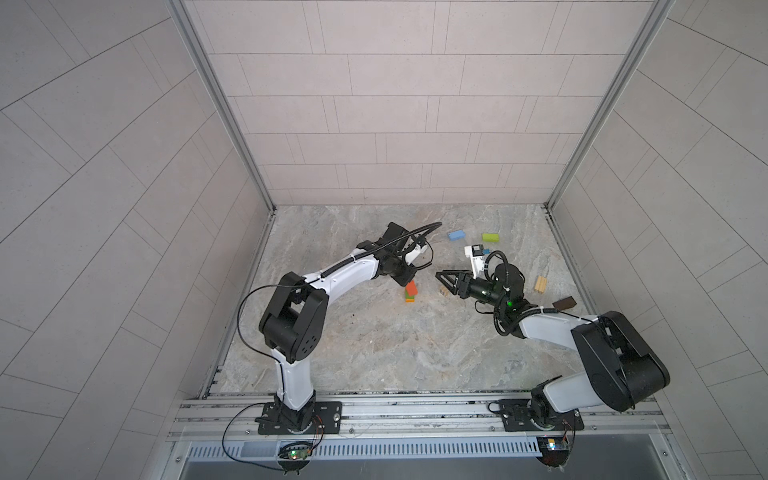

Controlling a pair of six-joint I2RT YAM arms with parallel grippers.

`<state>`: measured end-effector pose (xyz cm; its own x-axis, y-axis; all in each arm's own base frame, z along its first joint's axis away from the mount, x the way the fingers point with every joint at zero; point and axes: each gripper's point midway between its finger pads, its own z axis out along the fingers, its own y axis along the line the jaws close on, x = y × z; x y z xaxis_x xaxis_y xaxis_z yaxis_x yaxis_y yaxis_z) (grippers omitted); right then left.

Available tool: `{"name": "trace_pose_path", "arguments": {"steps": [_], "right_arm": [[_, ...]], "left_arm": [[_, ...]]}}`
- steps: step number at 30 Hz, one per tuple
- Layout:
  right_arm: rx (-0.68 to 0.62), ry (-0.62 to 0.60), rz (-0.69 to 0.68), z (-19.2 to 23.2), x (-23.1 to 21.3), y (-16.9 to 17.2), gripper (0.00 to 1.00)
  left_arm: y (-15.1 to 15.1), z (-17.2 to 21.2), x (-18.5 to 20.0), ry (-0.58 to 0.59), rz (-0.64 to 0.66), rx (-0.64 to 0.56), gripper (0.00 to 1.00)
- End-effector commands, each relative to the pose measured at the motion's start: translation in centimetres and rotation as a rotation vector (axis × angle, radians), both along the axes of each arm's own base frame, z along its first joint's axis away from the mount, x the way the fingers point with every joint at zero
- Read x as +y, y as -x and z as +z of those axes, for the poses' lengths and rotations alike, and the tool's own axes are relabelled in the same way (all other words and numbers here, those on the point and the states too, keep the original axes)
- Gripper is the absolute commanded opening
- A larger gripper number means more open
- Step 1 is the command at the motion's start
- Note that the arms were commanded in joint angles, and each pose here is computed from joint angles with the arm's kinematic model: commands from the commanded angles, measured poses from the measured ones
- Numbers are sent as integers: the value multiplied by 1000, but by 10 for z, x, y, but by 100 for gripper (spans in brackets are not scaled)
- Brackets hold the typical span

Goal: Build the wood block tower
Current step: 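Lower the T cube onto the top of the red-orange block with the left gripper, then open the left gripper on the T cube while the right moves to a wooden block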

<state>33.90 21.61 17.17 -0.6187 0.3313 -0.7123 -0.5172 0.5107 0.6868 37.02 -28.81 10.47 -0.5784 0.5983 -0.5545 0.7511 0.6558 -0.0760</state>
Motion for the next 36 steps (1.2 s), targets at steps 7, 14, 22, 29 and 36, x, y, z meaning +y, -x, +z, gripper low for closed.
{"name": "trace_pose_path", "arguments": {"steps": [7, 14, 22, 29, 36], "right_arm": [[-11, -18, 5, 4, 0, 1, 48], [-11, -18, 4, 4, 0, 0, 49], [-15, -16, 4, 5, 0, 1, 49], [-16, -17, 5, 5, 0, 1, 49], [-6, -11, -2, 4, -1, 1, 49]], "left_arm": [[5, -14, 5, -40, -8, 19, 11], [7, -16, 5, -49, -15, 21, 19], [8, -14, 4, -53, -19, 17, 25], [8, -12, 5, -58, -16, 11, 28], [7, 3, 5, -45, -10, -20, 34]]}}
